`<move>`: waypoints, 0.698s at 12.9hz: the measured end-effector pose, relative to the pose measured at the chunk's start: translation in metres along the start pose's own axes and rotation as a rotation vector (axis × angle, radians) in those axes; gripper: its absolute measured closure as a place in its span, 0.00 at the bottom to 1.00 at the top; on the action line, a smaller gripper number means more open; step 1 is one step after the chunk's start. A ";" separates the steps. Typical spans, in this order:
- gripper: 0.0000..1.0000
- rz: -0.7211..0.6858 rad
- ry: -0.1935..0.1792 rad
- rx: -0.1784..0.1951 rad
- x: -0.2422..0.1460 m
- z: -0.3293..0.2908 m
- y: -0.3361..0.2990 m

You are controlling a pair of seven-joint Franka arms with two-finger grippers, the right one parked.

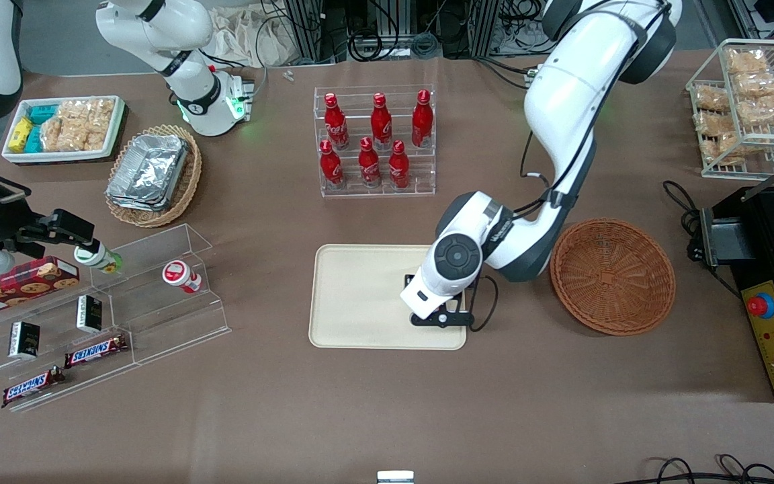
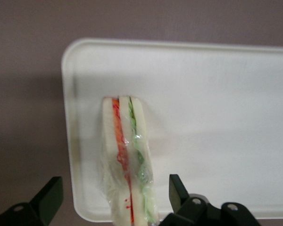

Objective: Place sandwich from basket to tray

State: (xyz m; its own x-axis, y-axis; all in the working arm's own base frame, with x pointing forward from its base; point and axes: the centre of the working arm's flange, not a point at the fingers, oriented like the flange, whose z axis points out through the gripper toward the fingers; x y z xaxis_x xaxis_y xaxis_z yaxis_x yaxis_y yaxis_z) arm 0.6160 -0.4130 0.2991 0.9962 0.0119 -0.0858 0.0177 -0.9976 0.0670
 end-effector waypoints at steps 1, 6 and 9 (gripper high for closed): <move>0.00 -0.017 0.023 -0.007 0.006 -0.029 -0.012; 0.00 -0.142 0.074 0.004 0.025 -0.157 -0.116; 0.00 -0.202 0.114 0.015 0.021 -0.217 -0.176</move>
State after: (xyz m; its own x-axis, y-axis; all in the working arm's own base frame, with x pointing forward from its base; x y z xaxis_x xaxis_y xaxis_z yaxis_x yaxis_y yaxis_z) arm 0.6525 -0.2223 0.5008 0.9759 0.2177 0.0167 0.2168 -0.9752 0.0449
